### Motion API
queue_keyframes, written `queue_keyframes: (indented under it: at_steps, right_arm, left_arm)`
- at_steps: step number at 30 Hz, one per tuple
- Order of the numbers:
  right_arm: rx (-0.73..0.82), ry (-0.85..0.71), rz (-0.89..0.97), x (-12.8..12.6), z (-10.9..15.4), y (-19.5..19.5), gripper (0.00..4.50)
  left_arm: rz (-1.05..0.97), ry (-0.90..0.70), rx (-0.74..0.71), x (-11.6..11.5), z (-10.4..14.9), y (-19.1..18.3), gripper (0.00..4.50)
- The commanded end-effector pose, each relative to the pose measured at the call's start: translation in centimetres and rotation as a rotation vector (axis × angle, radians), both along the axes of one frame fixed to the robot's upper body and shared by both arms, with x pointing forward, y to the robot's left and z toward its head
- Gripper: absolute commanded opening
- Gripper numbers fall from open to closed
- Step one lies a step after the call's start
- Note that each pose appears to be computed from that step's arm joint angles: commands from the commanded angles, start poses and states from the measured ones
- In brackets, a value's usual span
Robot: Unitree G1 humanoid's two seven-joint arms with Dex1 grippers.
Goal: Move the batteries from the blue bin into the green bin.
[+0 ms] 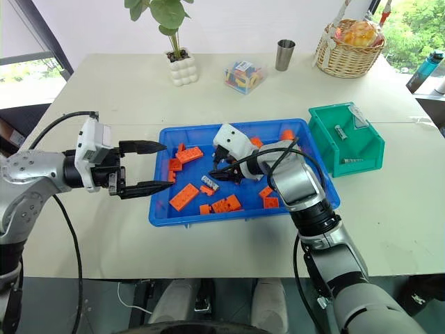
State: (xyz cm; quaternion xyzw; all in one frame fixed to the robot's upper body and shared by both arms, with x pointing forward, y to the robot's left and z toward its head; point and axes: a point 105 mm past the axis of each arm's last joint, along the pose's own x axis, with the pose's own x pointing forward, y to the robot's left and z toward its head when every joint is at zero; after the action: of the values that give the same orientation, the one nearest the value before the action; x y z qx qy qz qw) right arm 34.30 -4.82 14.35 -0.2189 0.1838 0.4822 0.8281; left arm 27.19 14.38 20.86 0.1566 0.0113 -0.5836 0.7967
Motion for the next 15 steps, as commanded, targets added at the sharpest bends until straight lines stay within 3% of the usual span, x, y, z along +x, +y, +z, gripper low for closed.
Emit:
queue_keyframes:
  at_steps: [1,15]
  right_arm:
    - [0.004,-0.032,0.032,-0.7,0.4,0.7,3.14]
    - [-0.061,0.003,0.066,-1.2,-2.4,0.5,3.14]
  left_arm:
    - [-0.013,-0.043,0.020,0.2,0.6,0.2,4.50]
    - [0.026,-0.071,0.018,0.6,0.7,0.4,4.50]
